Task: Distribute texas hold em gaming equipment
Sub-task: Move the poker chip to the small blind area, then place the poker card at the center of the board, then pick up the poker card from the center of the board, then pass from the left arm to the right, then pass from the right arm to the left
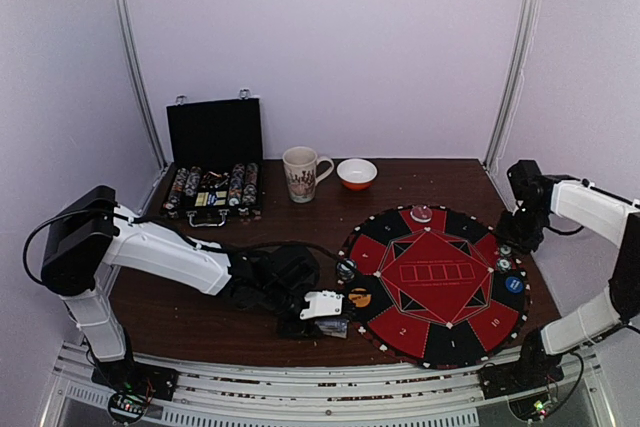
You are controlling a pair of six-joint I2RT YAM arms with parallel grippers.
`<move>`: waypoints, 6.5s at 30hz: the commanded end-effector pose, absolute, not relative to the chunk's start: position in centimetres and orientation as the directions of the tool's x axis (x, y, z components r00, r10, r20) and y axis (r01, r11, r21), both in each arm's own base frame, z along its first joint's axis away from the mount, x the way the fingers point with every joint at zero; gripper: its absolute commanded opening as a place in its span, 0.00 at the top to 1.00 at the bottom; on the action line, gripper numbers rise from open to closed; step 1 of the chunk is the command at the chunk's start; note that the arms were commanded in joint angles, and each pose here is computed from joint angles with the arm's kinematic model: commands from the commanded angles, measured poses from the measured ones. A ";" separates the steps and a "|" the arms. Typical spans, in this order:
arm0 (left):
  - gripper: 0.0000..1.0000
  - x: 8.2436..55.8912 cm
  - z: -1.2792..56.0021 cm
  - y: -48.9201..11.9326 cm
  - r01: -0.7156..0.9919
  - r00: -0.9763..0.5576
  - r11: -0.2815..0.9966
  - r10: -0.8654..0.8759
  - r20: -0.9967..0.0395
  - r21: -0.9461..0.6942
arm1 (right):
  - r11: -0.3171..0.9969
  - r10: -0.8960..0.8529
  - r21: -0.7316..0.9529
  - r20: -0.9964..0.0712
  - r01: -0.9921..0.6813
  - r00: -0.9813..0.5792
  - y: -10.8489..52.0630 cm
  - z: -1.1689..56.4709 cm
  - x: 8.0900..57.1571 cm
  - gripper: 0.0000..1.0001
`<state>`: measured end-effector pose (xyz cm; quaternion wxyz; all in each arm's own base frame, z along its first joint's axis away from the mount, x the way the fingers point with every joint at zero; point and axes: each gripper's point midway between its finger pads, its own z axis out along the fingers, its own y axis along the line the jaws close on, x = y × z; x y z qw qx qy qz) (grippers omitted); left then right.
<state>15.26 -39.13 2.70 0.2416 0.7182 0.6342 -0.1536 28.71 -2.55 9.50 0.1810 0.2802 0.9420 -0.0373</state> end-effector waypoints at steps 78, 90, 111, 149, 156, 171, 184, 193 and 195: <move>0.30 13.5 -0.6 -38.3 0.983 0.116 -0.173 0.855 -0.506 -0.067 | 0.983 0.181 0.050 -0.347 0.174 -0.920 6.3 14.3 28.9 0.25; 0.45 16.2 2.9 -38.5 0.992 0.123 -0.082 0.847 -0.518 0.100 | 0.950 0.148 0.313 -0.391 0.020 -0.908 13.5 16.6 28.5 0.24; 0.45 18.7 16.2 -36.8 0.946 0.216 -0.034 0.808 -0.548 0.323 | 0.364 0.033 0.828 -0.469 -0.427 -0.882 37.9 22.4 24.4 0.16; 0.45 22.3 20.8 -36.3 0.907 0.216 0.065 0.776 -0.592 0.416 | 0.233 -0.159 0.856 -0.435 -0.462 -0.886 44.4 19.8 21.3 0.47; 0.28 22.1 19.8 -36.1 0.916 0.218 0.042 0.783 -0.583 0.400 | 0.204 -0.170 0.850 -0.458 -0.486 -0.873 44.2 20.6 20.8 0.97; 0.08 22.1 17.8 -35.7 0.935 0.218 0.006 0.782 -0.584 0.356 | 0.148 -0.173 0.838 -0.501 -0.525 -0.848 43.9 22.7 20.0 1.00; 0.35 22.4 18.3 -34.6 0.920 0.210 0.042 0.787 -0.580 0.390 | 0.141 -0.160 0.851 -0.486 -0.507 -0.859 44.1 22.7 20.2 1.00; 0.48 22.2 19.2 -35.2 0.927 0.208 0.045 0.765 -0.609 0.372 | 0.241 -0.133 0.842 -0.464 -0.483 -0.876 43.9 20.3 21.5 0.79; 0.48 22.1 19.2 -35.1 0.928 0.204 0.045 0.769 -0.606 0.369 | 0.255 -0.125 0.840 -0.462 -0.478 -0.878 44.2 19.9 21.9 0.75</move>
